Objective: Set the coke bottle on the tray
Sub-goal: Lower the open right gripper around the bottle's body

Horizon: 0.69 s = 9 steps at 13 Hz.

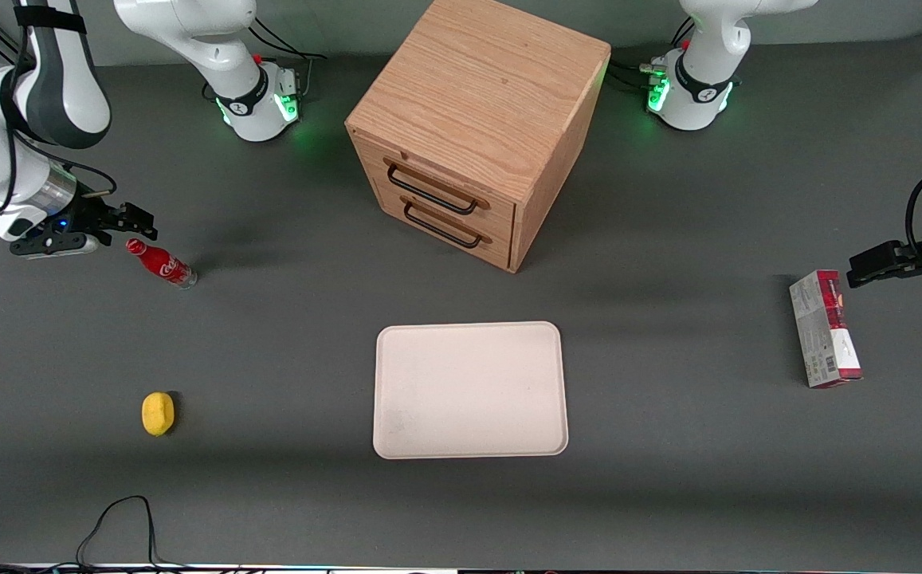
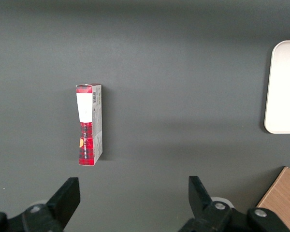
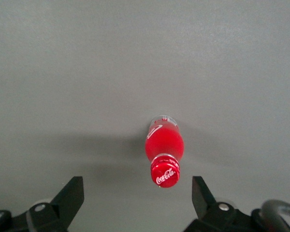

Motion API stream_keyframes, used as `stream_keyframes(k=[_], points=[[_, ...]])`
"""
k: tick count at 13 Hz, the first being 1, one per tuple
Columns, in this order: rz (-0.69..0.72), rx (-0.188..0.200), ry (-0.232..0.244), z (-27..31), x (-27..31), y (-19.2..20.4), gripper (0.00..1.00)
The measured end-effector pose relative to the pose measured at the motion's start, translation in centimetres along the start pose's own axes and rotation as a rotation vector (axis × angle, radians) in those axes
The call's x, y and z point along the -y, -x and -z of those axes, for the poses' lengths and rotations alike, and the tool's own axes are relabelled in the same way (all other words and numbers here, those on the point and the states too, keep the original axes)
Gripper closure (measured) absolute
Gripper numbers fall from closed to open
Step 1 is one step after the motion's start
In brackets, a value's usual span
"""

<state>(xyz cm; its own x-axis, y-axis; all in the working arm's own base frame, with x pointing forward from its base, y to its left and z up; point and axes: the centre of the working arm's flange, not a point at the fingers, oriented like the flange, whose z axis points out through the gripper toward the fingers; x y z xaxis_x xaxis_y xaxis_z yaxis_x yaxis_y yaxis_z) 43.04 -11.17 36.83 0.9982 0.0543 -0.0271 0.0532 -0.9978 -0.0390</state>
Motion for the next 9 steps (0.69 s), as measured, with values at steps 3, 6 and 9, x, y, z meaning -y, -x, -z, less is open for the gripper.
stream_keyframes(k=[3,6,9], points=[[0.003,0.004,0.004,-0.7,0.1,0.2,0.01],[0.015,0.013,0.01,-2.2,-0.3,0.1,0.01],[0.007,0.021,0.011,-3.6,-2.1,0.3,0.01]])
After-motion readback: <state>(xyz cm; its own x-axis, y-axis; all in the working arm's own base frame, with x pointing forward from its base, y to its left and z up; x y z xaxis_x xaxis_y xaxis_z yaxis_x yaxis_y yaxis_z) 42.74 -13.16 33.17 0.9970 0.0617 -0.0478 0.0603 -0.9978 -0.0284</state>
